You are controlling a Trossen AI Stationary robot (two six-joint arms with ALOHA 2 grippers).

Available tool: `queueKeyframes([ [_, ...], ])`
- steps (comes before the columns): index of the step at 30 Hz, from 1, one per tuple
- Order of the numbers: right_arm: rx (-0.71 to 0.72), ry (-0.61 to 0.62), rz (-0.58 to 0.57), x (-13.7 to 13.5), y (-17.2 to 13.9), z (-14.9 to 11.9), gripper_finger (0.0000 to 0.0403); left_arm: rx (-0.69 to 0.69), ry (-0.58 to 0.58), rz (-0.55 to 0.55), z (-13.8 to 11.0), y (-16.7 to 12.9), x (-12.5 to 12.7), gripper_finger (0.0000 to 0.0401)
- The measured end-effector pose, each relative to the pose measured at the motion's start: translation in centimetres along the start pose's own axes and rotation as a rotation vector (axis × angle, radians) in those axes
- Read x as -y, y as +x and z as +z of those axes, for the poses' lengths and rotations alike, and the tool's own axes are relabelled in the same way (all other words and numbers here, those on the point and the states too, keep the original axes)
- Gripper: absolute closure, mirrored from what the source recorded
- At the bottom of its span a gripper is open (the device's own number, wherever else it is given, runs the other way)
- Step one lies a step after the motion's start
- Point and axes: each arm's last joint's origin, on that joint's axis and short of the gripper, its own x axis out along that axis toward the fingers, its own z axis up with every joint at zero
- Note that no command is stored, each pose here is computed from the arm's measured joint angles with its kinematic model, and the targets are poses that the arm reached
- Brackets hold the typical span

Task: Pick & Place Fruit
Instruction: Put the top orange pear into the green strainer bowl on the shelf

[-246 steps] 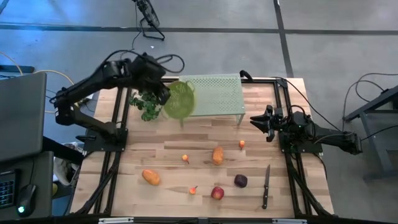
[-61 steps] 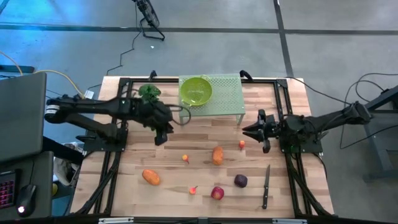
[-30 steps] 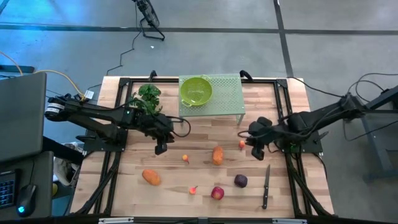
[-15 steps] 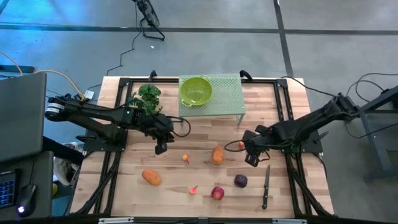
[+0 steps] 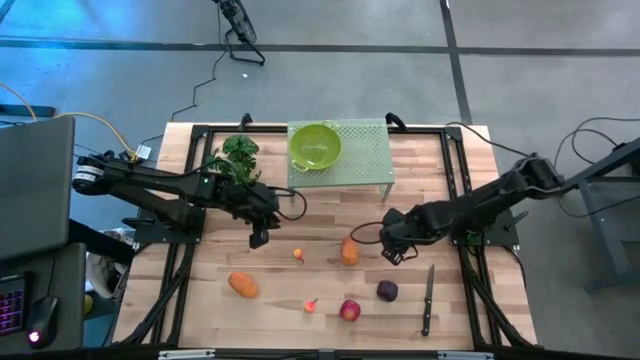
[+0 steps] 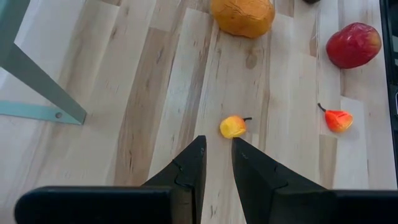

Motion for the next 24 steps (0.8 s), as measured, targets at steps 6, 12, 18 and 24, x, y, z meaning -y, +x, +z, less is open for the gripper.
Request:
queueKeyframes([
  [6,0.03,0.024,-0.059,-0.5,1.4,0.3,0.0207,0.0,0.0,0.0,0.0,0.0,0.0,0.0327],
  [12,0.03,0.087,-0.102,-0.7,3.2,1.1,0.0145,0.0,0.0,0.0,0.0,0.0,0.0,0.0327],
  [18,0.03,0.169,-0.188,-0.2,5.0,2.0,0.0131,-0.001,0.0,0.0,0.0,0.0,0.0,0.0327],
  [24,0.044,0.194,-0.195,0.1,5.5,2.7,0.0144,-0.001,0.0,0.0,0.0,0.0,0.0,0.0327],
])
